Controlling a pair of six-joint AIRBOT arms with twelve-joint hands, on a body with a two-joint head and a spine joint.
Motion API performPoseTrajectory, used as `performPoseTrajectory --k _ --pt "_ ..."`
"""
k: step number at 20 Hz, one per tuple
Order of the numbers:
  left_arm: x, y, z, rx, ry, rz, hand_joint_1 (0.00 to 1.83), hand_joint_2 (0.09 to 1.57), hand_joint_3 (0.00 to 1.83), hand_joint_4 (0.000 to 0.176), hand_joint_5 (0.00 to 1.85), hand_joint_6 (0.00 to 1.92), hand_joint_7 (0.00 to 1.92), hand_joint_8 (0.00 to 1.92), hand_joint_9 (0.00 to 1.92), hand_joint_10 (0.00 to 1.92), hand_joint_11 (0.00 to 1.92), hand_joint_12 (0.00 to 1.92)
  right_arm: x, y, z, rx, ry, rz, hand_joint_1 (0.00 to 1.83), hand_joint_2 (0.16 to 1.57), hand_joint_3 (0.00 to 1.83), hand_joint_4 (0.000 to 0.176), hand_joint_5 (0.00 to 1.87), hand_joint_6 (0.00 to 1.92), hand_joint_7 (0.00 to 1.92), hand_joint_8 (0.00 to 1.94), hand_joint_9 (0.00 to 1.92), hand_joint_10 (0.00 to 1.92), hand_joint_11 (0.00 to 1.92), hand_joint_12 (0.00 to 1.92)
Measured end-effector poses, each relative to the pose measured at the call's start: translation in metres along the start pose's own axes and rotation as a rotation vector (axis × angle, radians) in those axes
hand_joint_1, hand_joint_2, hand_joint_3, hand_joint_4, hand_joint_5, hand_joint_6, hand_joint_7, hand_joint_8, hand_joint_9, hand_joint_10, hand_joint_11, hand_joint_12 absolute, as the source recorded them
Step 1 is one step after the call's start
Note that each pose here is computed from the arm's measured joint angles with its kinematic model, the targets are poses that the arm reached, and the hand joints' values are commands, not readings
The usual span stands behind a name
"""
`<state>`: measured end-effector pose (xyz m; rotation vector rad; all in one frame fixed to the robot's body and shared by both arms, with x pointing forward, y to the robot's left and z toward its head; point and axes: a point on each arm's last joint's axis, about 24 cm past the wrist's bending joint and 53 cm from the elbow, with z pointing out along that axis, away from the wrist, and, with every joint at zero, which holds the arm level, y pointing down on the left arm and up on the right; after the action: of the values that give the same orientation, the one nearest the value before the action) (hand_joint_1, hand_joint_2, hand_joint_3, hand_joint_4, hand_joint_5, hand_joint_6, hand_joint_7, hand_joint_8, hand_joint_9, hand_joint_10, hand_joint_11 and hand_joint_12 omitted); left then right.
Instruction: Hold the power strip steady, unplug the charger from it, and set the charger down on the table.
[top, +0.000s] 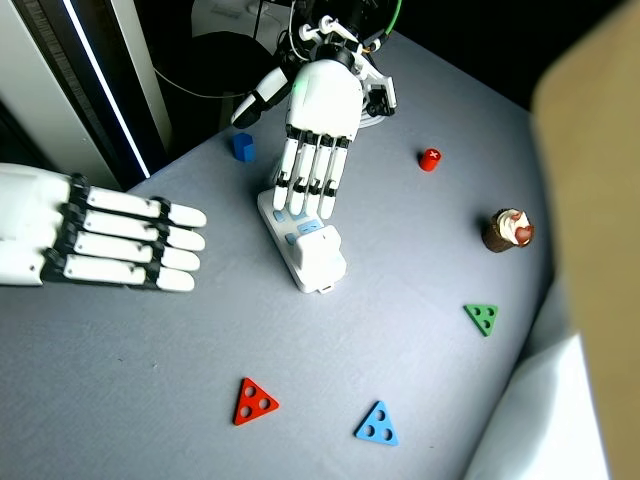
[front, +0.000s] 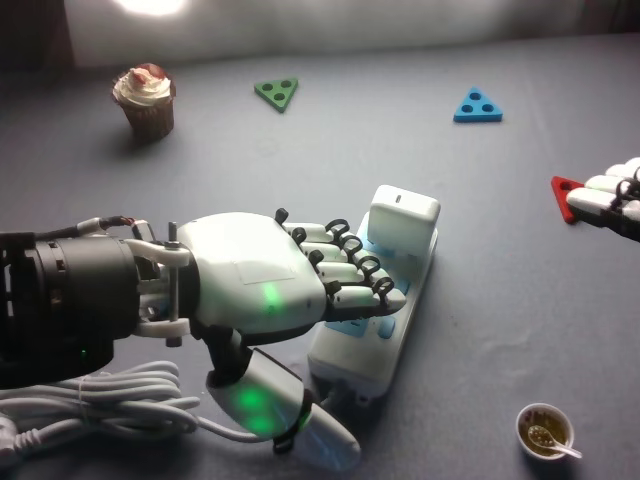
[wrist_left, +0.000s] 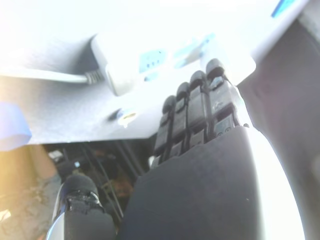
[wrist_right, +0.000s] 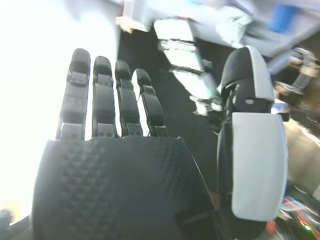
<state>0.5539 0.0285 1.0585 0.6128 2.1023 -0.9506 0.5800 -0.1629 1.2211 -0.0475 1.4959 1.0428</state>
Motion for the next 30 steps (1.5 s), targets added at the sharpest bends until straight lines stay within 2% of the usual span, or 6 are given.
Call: performPoseTrajectory --k 4,8,19,22,27,30 --pt "0.006 0.003 0.004 -0.007 0.014 -0.006 0.00 0.94 0.00 0.000 0.03 0.00 0.05 0.00 0.04 0.00 0.03 0.08 0.011 0.003 0.010 0.021 -0.019 0.049 0.80 1.08 0.01 0.000 0.13 0.01 0.15 0.01 0.16 0.01 0.16 0.14" --pt "0.012 0.006 0.006 -0.015 0.027 -0.011 0.00 0.94 0.00 0.000 0.03 0.00 0.05 0.00 0.05 0.00 0.04 0.08 0.003 -0.008 0.021 0.089 -0.096 0.141 0.81 1.09 0.01 0.000 0.11 0.00 0.14 0.00 0.16 0.00 0.16 0.15" --pt "0.022 0.009 0.006 -0.013 0.044 -0.021 0.00 0.95 0.00 0.000 0.06 0.01 0.07 0.01 0.06 0.00 0.05 0.07 0.001 -0.015 0.050 0.187 -0.203 0.331 0.79 1.13 0.00 0.000 0.10 0.00 0.13 0.00 0.16 0.01 0.16 0.17" --pt "0.025 0.008 0.007 -0.008 0.047 -0.027 0.00 0.95 0.00 0.000 0.05 0.00 0.07 0.00 0.06 0.00 0.04 0.07 0.012 -0.015 0.060 0.221 -0.197 0.385 0.81 1.12 0.00 0.000 0.11 0.00 0.13 0.00 0.15 0.00 0.14 0.17" --pt "0.031 0.006 0.008 0.000 0.058 -0.035 0.00 0.94 0.00 0.000 0.05 0.00 0.07 0.00 0.06 0.00 0.04 0.07 0.025 0.007 0.081 0.196 -0.169 0.452 0.82 1.14 0.00 0.000 0.11 0.01 0.15 0.01 0.17 0.01 0.16 0.20" --pt "0.033 0.007 0.008 0.000 0.063 -0.037 0.00 0.95 0.00 0.000 0.05 0.00 0.08 0.01 0.06 0.01 0.05 0.07 0.022 -0.001 0.083 0.242 -0.190 0.521 0.87 1.12 0.00 0.000 0.14 0.01 0.17 0.01 0.18 0.01 0.16 0.21"
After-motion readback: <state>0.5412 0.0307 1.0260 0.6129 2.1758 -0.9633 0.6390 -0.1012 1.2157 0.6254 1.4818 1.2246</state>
